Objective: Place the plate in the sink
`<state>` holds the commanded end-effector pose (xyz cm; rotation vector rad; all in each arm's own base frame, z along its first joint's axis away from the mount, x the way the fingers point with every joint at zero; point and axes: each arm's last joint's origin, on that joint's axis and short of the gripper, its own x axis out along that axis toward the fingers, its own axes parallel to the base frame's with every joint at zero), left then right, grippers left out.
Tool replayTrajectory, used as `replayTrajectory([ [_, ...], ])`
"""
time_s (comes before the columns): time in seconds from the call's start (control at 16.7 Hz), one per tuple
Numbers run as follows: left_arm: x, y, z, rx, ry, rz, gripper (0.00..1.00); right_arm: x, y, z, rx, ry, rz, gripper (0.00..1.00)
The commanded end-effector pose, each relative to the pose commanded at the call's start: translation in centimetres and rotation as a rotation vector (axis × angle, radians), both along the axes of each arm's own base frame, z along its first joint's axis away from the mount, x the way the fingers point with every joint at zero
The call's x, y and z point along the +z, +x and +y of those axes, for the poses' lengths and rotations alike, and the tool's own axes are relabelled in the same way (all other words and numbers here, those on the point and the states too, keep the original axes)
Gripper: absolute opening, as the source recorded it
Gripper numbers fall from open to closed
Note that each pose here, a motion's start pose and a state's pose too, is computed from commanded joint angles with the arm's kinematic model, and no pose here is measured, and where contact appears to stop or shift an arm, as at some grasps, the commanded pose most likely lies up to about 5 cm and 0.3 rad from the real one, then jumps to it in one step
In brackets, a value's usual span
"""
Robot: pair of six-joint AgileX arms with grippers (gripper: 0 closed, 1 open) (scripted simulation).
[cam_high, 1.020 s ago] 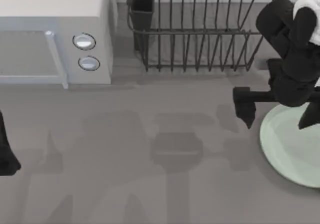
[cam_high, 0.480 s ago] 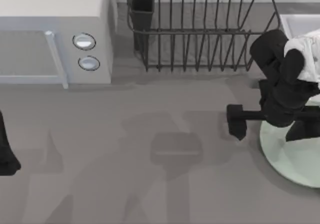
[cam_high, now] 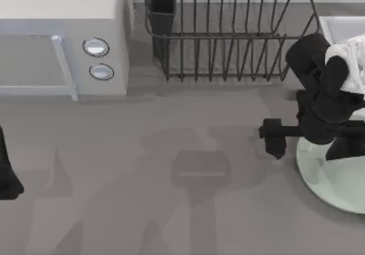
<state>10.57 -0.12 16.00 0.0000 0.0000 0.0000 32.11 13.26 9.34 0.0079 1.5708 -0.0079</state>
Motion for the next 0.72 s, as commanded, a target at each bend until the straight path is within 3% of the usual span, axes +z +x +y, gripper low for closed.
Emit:
replayTrajectory([
  [0.54,0.00,0.00,0.00,0.000,0.000,0.000,1.00,0.00,0.00,0.00,0.000,0.000,0.000,0.02],
  [0.72,0.00,0.00,0.00,0.000,0.000,0.000,1.00,0.00,0.00,0.00,0.000,0.000,0.000,0.00],
])
